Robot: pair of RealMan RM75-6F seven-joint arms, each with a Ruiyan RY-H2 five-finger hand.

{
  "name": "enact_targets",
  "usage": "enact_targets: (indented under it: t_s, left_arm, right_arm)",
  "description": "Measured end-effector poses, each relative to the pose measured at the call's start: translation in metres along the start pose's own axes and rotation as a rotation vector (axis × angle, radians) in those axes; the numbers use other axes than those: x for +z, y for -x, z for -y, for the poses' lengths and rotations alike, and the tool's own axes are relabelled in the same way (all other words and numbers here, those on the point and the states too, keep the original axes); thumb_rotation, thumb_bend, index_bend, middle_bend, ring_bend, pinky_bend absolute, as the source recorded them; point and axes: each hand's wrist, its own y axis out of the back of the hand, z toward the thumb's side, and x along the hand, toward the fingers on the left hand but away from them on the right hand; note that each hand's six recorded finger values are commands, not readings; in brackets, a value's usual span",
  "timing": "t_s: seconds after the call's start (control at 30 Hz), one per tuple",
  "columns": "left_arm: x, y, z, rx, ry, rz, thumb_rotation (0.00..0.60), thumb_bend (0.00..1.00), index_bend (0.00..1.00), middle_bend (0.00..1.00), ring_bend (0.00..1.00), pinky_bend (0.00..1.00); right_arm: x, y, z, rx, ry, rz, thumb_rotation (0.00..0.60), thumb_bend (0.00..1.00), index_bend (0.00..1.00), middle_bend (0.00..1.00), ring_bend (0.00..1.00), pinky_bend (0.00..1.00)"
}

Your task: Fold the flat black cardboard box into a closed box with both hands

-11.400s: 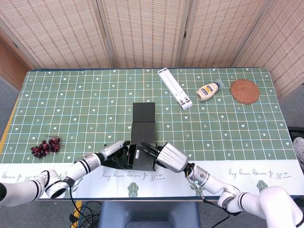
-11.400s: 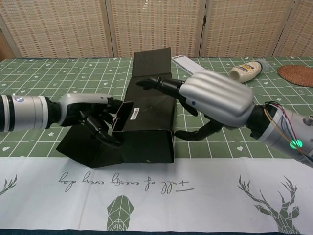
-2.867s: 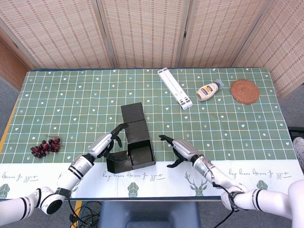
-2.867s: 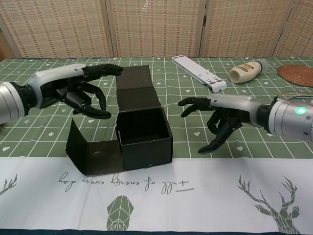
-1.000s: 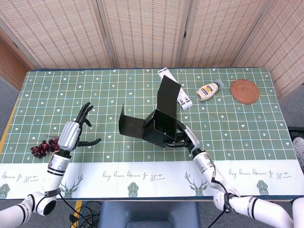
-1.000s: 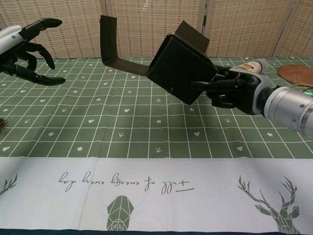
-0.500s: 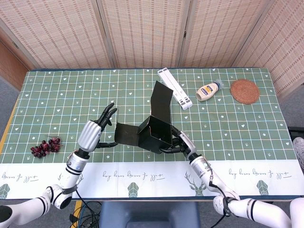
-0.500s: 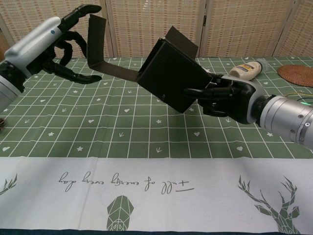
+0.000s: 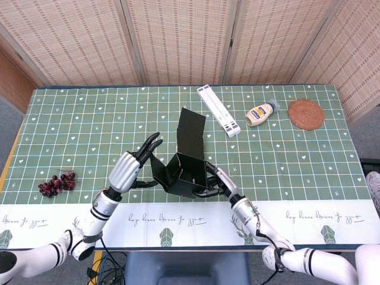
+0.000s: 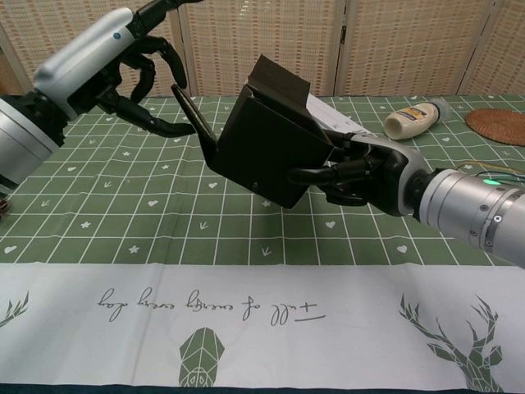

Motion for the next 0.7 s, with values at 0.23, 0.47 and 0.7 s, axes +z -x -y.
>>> enact_targets:
  t_s: [0.23, 0.47, 0.7]
  left_arm:
    - [-0.008, 0.010, 0.000, -0.034, -0.012, -0.039, 0.600, 0.09, 0.00, 0.00, 0.45, 0.78]
    - [-0.031, 0.032, -0.001, -0.040, -0.029, -0.121, 0.600, 0.09, 0.00, 0.00, 0.45, 0.78]
    - [-0.036, 0.034, -0.004, -0.014, 0.003, -0.149, 0.600, 0.09, 0.00, 0.00, 0.45, 0.78]
  right_arm:
    - [0.000, 0.000, -0.002, -0.005, -0.013, 0.002, 0.600, 0.16, 0.37, 0.50, 0.87, 1.00]
    - [-0.002, -0.004, -0.005, -0.011, -0.014, 0.009, 0.600, 0.16, 0.37, 0.50, 0.87, 1.00]
    - [-0.007, -0.005, -0.002, -0.004, -0.026, 0.015, 0.600, 0.16, 0.37, 0.50, 0.87, 1.00]
